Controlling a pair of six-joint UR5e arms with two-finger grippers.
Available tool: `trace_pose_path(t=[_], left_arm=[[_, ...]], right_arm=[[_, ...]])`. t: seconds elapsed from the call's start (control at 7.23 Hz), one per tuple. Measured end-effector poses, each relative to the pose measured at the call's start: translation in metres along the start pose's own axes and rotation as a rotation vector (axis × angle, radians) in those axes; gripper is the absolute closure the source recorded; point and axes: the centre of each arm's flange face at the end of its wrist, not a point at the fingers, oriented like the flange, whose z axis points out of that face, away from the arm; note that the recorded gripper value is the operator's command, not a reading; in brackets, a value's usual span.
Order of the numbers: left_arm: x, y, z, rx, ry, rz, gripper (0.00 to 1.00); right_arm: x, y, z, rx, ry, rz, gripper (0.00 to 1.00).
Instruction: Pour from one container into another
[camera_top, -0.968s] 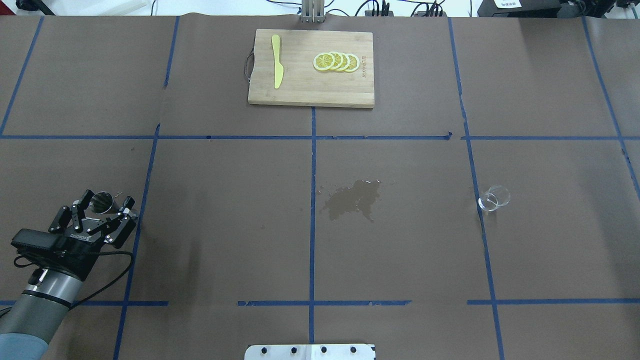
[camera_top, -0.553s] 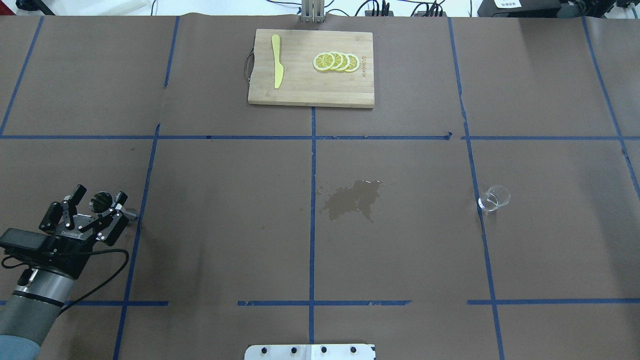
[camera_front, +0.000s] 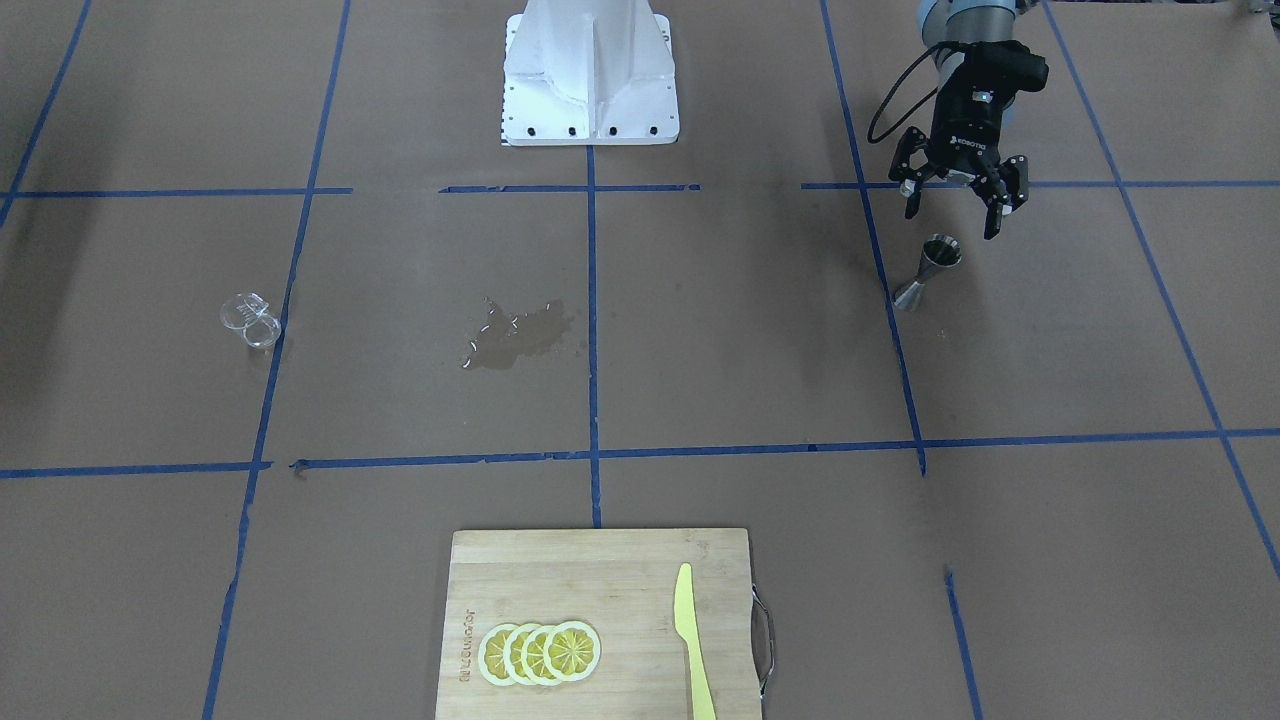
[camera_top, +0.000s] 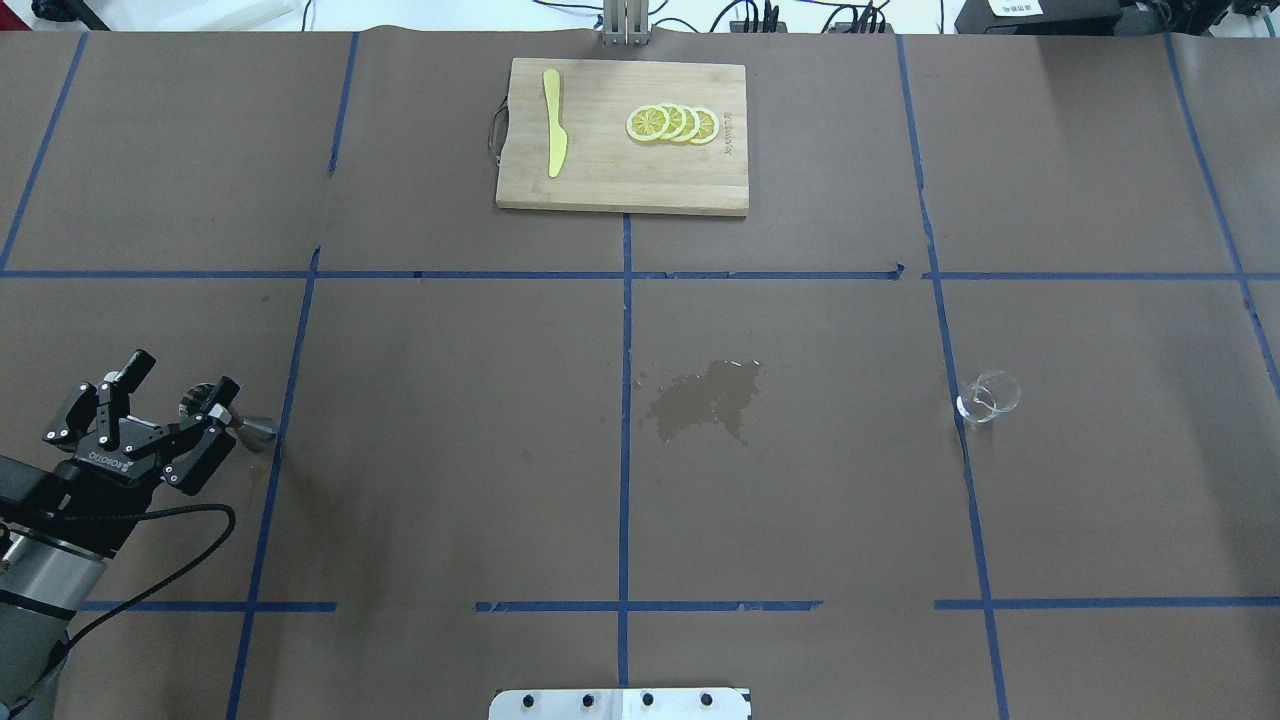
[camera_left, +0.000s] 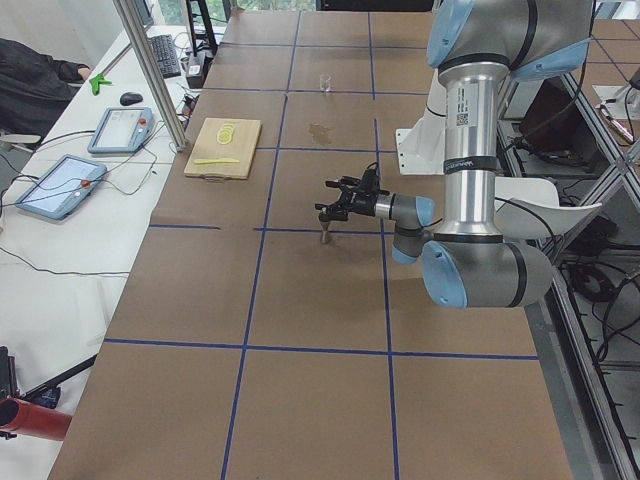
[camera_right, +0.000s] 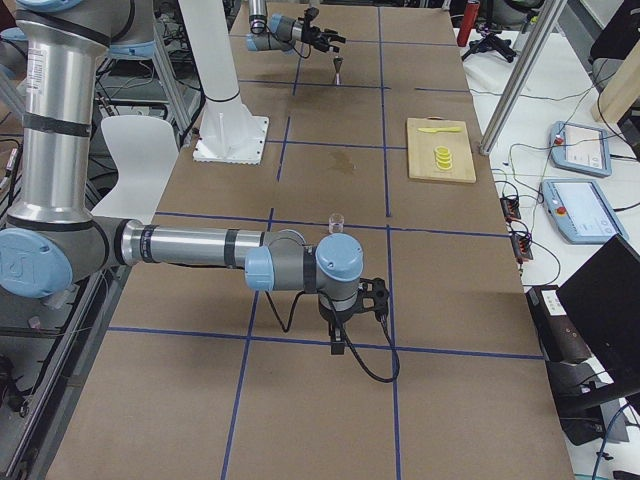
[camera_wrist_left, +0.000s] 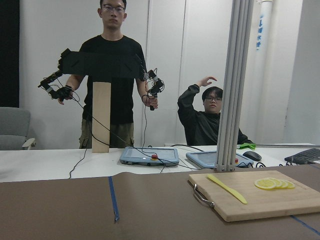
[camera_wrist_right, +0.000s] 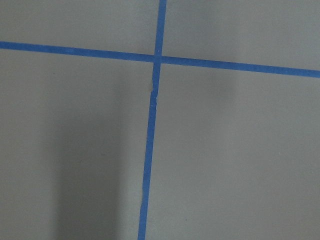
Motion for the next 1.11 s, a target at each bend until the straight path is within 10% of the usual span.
trace_pose_path(t=[0.69, 1.11], left_arm=[[-0.088, -0.066, 0.042, -0.106, 0.209, 0.1, 0.01], [-0.15, -0.103, 0.063, -0.299, 0.293, 0.261, 0.01]], right_arm=[[0.0, 0.0, 0.0, 0.0, 0.001, -0.001, 0.0], [0.0, 0.001, 0.0, -0.001, 0.001, -0.001, 0.0]])
